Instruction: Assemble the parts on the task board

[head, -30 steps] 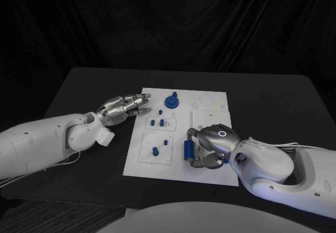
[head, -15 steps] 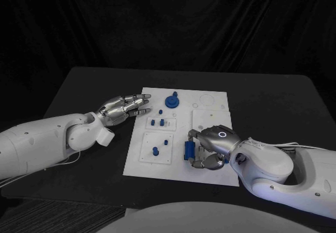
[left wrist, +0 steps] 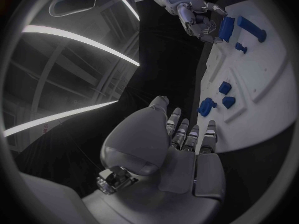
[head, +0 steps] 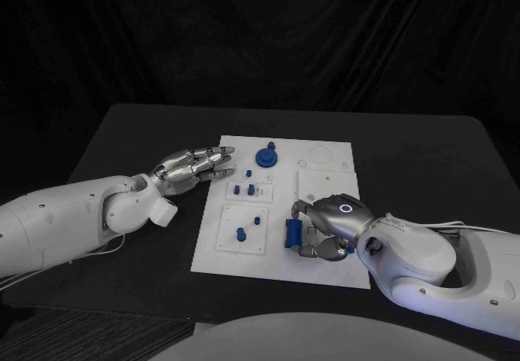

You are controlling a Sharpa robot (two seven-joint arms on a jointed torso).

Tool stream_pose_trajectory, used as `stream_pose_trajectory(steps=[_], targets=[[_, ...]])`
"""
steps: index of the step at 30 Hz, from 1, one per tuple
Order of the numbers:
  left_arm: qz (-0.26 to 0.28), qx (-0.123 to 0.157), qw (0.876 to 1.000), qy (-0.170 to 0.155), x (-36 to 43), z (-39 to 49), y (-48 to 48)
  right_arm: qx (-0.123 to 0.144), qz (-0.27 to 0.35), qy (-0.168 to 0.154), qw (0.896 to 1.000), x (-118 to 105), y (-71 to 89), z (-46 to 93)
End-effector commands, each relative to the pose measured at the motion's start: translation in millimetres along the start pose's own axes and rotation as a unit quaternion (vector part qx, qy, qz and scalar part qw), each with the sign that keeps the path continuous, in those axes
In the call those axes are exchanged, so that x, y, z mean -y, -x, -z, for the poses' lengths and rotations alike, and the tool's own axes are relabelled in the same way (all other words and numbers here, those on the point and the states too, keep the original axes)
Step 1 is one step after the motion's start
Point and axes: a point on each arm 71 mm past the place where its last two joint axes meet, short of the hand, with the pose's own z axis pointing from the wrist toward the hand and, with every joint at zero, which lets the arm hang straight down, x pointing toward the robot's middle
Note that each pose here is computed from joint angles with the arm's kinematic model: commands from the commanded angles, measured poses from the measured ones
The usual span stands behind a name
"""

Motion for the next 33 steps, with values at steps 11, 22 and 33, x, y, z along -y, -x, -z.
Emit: stream_pose_trajectory(steps=[11,22,33], targets=[[0.007,-0.008,1.000,-0.001,-0.6,0.1,-1.3,0.015,-0.010,-0.009,1.000,2.0,1.7,3.0],[0.005,-0.003,1.000,-0.004,-0.1,1.7,-0.3,0.056,-0.090,-0.043,0.993,37.8,29.7,13.3],[-0.001,0.010,1.000,-0.024,2.9,3.1,0.0,-0.024,-0.142,-0.166,0.976,107.7,93.1,8.6]])
